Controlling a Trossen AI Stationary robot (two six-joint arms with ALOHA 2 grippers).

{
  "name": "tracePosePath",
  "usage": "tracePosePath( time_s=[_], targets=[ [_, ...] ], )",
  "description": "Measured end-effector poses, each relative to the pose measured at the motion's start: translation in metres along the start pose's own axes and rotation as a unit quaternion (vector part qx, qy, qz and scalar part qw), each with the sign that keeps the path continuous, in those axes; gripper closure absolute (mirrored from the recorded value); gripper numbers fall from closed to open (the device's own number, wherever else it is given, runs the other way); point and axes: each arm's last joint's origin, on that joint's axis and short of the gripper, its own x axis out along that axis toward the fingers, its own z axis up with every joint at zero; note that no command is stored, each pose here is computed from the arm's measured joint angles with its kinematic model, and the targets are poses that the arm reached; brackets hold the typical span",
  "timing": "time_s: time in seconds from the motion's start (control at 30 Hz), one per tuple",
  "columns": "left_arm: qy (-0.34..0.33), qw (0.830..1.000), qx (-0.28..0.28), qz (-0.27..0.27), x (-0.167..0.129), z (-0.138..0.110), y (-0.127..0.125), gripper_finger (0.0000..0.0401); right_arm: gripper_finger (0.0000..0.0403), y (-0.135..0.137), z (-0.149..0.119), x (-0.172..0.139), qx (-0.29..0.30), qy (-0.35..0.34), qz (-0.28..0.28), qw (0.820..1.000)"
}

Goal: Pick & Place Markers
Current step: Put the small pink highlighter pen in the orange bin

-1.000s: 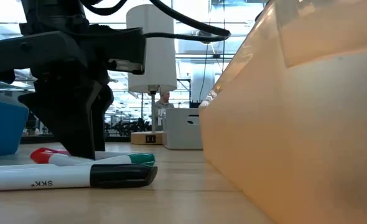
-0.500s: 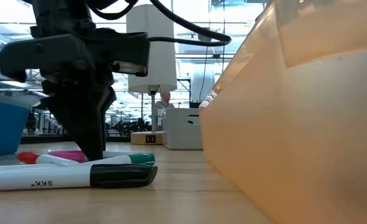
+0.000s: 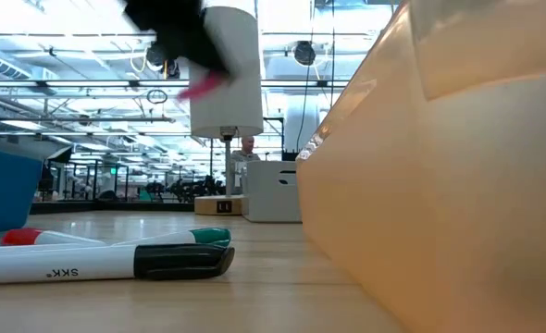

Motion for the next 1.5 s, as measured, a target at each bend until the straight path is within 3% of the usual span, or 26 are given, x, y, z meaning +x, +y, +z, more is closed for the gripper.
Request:
tracePosePath(
  time_s=[0.17, 0.3, 0.37, 0.63, 1.1, 1.27, 1.5],
  targets=[
    [-0.138, 0.987, 0.064, -0.053, -0.016, 0.029, -0.007, 0.0366, 0.0206, -0.005, 0.001, 0.000, -0.012, -0.010, -0.077, 0.997],
    [-0.204, 0.969, 0.096, -0.097, -0.016, 0.044, -0.009, 0.0365, 0.0206, -0.007, 0.007, -0.001, -0.021, -0.046, -0.129, 0.990],
    [-0.207, 0.968, 0.103, -0.095, -0.013, 0.046, -0.005, 0.0365, 0.0206, -0.007, 0.010, -0.002, -0.026, -0.061, -0.139, 0.988],
    [-0.222, 0.967, 0.081, -0.099, 0.004, 0.056, 0.013, 0.0366, 0.0206, -0.001, 0.023, -0.003, -0.032, -0.124, -0.077, 0.989],
    [-0.248, 0.955, 0.082, -0.140, 0.024, 0.063, 0.019, 0.0363, 0.0208, 0.002, 0.023, -0.003, -0.044, -0.125, -0.074, 0.988],
    [-0.257, 0.951, 0.086, -0.148, 0.026, 0.064, 0.017, 0.0366, 0.0244, 0.000, 0.020, 0.003, -0.054, -0.115, -0.078, 0.989],
    [-0.254, 0.952, 0.083, -0.150, 0.026, 0.064, 0.018, 0.0359, 0.0346, 0.000, 0.019, 0.004, -0.060, -0.113, -0.075, 0.989]
  ],
)
